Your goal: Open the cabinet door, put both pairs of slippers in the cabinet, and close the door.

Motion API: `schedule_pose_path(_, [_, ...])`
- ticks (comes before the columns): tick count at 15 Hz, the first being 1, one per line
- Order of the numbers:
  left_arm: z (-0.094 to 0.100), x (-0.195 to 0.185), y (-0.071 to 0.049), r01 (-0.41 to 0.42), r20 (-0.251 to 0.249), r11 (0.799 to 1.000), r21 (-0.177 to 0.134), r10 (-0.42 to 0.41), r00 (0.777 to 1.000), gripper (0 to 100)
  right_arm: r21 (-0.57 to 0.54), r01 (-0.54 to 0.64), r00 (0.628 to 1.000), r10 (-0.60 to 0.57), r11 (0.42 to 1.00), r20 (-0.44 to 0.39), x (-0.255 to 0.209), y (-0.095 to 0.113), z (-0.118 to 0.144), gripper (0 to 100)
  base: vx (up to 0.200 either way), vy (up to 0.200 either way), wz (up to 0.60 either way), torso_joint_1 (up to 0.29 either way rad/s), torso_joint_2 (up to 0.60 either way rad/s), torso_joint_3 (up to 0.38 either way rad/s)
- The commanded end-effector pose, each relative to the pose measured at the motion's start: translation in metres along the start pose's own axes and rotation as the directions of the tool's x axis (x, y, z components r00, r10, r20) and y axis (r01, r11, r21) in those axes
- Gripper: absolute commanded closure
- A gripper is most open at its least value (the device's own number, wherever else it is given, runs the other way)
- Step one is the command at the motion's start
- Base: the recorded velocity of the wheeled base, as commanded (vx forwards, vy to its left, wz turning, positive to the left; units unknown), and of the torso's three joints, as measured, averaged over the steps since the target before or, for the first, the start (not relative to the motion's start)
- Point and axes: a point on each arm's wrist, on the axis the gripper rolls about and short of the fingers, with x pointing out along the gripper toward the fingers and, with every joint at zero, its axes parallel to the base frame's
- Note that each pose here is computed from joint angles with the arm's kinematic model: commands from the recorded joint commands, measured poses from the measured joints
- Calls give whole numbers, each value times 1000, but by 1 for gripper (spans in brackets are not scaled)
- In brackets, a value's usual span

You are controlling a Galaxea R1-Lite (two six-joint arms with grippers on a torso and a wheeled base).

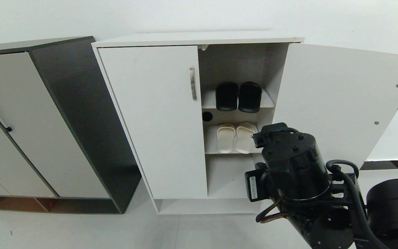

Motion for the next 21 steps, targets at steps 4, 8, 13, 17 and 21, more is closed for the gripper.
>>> schedule_pose_path(4, [0,0,0,0,1,1000,-2,0,1000,100,-5,0,1000,0,1000,-5,1,0,-2,100,0,0,0,7,-136,-217])
schedule_pose_path(8, [0,0,0,0,-1,1000,-2,0,1000,100,-5,0,1000,0,1000,-5,1,0,-2,100,0,0,0,45,-487,-365])
schedule_pose_path(13, [0,0,0,0,-1,1000,-2,0,1000,100,-6,-2,1000,2,1000,-5,1,1,-2,100,0,0,0,127,-468,-337])
schedule_pose_path(17, [0,0,0,0,-1,1000,0,0,1000,100,-5,0,1000,0,1000,-5,1,1,-2,100,0,0,0,152,-470,-320])
schedule_pose_path(21, [0,0,0,0,1,1000,0,0,1000,100,-5,-2,1000,2,1000,-5,1,1,-2,100,0,0,0,182,-488,-311])
